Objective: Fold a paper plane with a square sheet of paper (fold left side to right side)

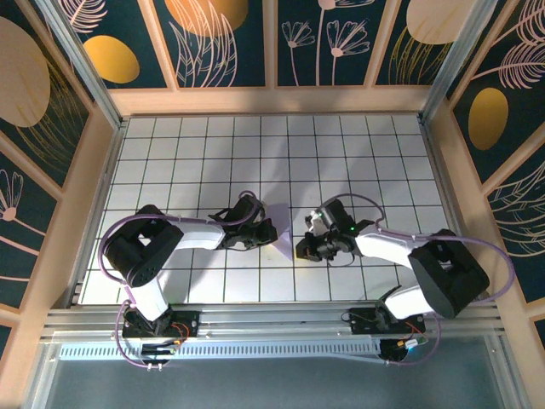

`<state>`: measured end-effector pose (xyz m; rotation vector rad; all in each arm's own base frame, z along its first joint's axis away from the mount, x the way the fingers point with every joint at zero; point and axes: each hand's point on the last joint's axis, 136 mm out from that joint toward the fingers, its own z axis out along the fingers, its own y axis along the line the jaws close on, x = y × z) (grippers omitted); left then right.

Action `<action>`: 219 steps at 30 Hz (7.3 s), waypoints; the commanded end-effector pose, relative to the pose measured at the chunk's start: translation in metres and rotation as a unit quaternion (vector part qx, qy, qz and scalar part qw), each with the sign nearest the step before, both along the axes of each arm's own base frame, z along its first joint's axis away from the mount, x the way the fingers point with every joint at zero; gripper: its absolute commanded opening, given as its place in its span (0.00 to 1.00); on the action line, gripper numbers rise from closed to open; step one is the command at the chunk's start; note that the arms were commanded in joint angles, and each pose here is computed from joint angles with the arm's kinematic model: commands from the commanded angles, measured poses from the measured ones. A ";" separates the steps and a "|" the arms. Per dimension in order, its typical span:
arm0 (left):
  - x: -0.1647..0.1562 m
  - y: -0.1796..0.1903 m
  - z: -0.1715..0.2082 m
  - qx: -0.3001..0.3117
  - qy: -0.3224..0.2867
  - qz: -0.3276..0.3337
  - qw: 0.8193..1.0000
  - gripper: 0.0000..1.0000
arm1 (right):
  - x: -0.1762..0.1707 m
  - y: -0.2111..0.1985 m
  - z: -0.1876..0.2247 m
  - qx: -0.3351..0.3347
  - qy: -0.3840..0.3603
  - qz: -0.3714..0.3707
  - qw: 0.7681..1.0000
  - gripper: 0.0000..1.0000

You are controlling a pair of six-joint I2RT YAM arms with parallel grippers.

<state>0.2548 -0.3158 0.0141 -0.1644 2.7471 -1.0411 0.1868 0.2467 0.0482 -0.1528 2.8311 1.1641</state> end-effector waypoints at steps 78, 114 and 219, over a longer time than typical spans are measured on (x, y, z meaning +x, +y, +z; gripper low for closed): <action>0.065 0.036 0.049 -0.107 -0.037 0.124 0.986 0.02 | 0.087 -0.016 0.047 -0.032 -0.207 -0.039 0.977 0.43; 0.053 0.024 0.052 -0.124 -0.011 0.155 0.980 0.01 | 0.029 0.041 -0.006 -0.322 -0.261 0.057 0.908 0.40; 0.018 0.024 0.028 -0.063 0.013 0.040 0.997 0.38 | 0.009 0.038 -0.033 -0.074 -0.107 0.121 0.984 0.00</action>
